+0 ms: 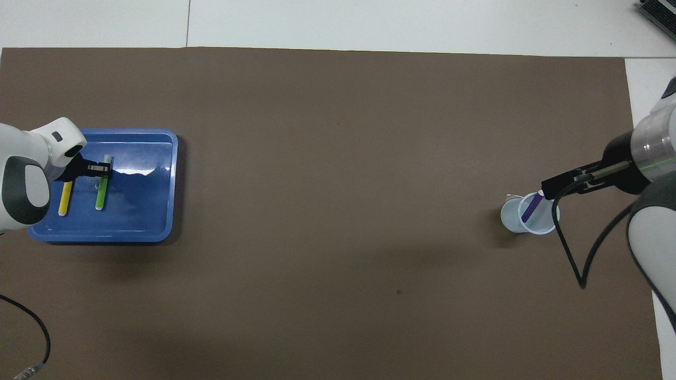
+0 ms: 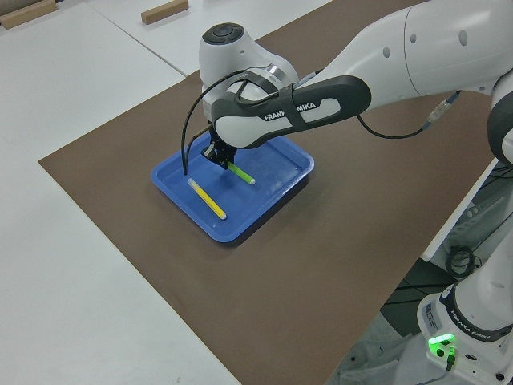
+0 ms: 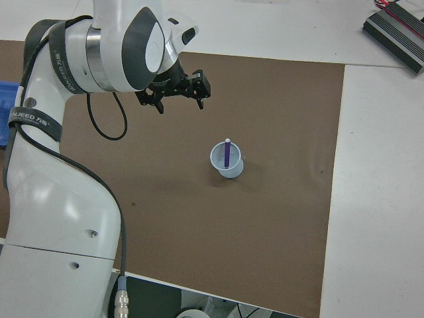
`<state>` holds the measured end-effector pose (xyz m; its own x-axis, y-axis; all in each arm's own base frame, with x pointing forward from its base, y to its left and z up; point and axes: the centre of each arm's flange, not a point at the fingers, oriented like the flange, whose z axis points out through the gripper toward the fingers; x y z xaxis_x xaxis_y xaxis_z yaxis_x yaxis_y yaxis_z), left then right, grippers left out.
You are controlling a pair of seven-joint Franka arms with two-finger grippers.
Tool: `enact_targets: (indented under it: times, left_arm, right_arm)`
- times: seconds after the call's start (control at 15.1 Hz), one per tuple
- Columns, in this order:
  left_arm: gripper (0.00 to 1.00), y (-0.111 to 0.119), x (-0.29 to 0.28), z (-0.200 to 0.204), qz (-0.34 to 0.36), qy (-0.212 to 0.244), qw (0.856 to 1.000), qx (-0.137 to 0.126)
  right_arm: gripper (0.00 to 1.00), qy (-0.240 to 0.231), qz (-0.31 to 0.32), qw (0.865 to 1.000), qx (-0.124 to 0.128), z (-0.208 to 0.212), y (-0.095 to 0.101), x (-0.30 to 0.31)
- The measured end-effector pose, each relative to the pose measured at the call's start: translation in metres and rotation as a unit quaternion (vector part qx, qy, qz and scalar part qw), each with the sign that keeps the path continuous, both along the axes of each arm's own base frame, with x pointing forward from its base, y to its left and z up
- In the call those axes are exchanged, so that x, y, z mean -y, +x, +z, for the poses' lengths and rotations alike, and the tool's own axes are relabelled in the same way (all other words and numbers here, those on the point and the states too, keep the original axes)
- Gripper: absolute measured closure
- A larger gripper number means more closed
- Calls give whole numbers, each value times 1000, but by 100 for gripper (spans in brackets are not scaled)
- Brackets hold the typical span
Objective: Transfer and insert pens with both arms
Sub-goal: 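Grasp the green pen with the left gripper while the right gripper releases, then lift the green pen with the left gripper while the right gripper approaches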
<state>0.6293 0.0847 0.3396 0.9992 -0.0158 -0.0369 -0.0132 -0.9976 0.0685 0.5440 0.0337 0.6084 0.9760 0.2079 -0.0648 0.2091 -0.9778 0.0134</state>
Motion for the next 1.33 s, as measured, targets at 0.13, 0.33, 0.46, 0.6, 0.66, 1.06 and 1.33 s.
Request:
enact_targets:
  times: [0.13, 0.33, 0.46, 0.6, 0.66, 1.06, 1.33]
  left_arm:
    - [83, 5, 17, 23, 45, -3, 999, -18]
    - [83, 7, 51, 60, 144, -40, 988, -40]
    - [83, 4, 74, 91, 242, -82, 965, -59]
    - [83, -1, 99, 119, 326, -112, 935, -81]
    - [83, -5, 114, 132, 368, -127, 916, -94]
    - [83, -20, 162, 173, 562, -212, 765, -235]
    - [83, -25, 175, 182, 605, -237, 692, -314]
  right_arm:
    - [0, 1, -9, 1000, 13, 2, 3, 10]
    - [0, 2, -11, 1000, 17, 2, 5, 12]
    - [0, 2, -10, 1000, 18, 3, 5, 11]
    - [0, 2, -5, 1000, 21, 3, 5, 5]
    - [0, 2, 1, 1000, 22, 3, 5, -1]
    - [0, 27, 29, 999, 24, 4, 2, -39]
    - [0, 113, 9, 993, 27, 9, 3, -54]
